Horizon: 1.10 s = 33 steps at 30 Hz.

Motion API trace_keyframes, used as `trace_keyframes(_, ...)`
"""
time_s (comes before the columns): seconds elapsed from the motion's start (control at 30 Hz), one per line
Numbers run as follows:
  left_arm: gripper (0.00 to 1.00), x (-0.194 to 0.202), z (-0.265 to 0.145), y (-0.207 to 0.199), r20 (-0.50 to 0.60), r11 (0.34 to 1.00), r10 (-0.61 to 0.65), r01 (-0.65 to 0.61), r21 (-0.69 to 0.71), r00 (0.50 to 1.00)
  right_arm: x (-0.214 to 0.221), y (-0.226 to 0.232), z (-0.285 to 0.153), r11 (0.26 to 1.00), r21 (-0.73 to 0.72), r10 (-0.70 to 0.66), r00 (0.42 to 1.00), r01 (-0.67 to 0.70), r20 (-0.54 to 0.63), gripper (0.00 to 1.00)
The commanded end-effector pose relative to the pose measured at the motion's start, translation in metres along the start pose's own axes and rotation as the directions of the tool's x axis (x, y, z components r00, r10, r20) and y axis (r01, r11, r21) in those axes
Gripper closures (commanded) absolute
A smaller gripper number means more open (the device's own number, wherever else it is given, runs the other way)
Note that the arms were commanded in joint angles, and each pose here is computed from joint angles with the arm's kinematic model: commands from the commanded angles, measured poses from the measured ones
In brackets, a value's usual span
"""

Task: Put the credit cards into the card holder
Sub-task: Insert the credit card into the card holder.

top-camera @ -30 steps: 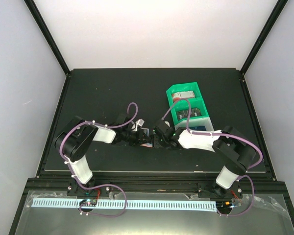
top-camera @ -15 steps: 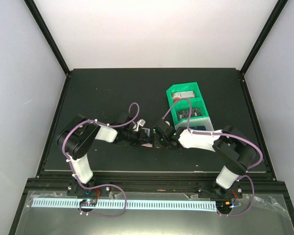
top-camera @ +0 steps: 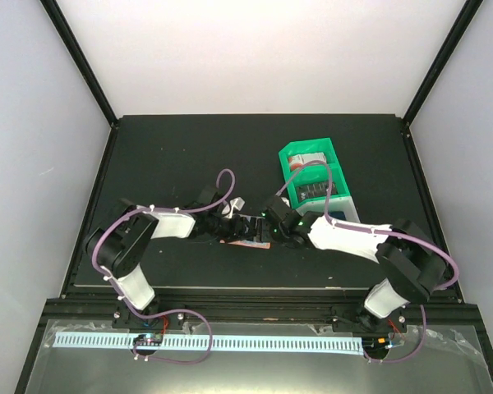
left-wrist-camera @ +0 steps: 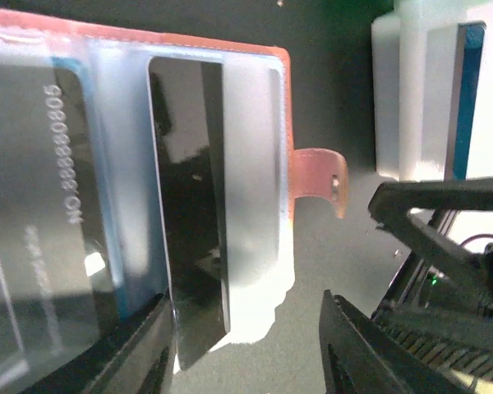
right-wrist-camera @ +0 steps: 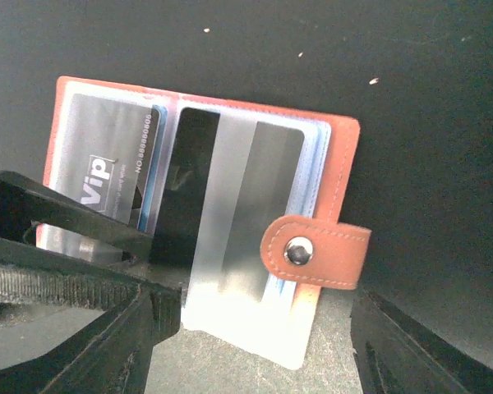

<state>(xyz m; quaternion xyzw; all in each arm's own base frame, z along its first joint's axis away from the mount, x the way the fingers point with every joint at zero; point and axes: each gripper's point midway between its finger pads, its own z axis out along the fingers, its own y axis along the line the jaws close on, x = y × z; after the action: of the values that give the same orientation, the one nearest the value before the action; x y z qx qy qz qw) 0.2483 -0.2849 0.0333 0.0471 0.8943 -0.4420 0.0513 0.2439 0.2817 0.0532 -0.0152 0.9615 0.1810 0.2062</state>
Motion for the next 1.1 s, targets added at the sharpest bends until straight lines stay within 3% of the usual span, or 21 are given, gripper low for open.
trace_keyframes(0.0,0.48,0.0,-0.011,-0.011,0.006,0.996,0.071,-0.071,-0.061,0.997,-0.012,-0.002,-0.013,1.0,0.014,0.011,0.998,-0.012,0.063,0.33)
trace_keyframes(0.13,0.42,0.0,-0.016,-0.01,0.015,0.992,0.088,-0.087,-0.096,0.996,-0.016,-0.004,-0.02,1.0,0.019,0.011,0.996,-0.012,0.087,0.33)
trace_keyframes(0.3,0.44,-0.001,-0.019,-0.013,0.028,0.989,0.101,-0.097,-0.111,0.995,-0.016,-0.005,-0.025,1.0,0.013,0.017,0.995,-0.018,0.096,0.34)
trace_keyframes(0.47,0.78,-0.008,-0.015,-0.013,0.034,0.981,0.13,-0.123,-0.147,0.991,-0.013,-0.006,-0.024,0.999,0.007,0.031,0.996,-0.031,0.086,0.42)
trace_keyframes(0.6,0.86,-0.012,-0.004,-0.004,0.011,0.974,0.131,-0.127,-0.186,0.991,-0.008,-0.003,-0.018,1.0,-0.002,0.031,0.998,-0.031,0.053,0.52)
trace_keyframes(0.7,0.88,-0.015,-0.001,0.004,0.009,0.968,0.13,-0.124,-0.217,0.992,-0.005,0.002,-0.016,0.999,-0.025,0.029,0.999,-0.028,0.038,0.57)
trace_keyframes(0.87,0.9,-0.018,-0.003,0.014,0.024,0.956,0.132,-0.121,-0.269,0.991,-0.004,0.004,-0.014,0.999,-0.035,0.021,0.999,-0.02,0.025,0.58)
trace_keyframes(1.07,0.82,-0.015,-0.009,0.003,0.028,0.955,0.16,-0.147,-0.256,0.987,0.002,0.002,-0.009,1.0,-0.023,0.014,1.0,-0.014,0.005,0.58)
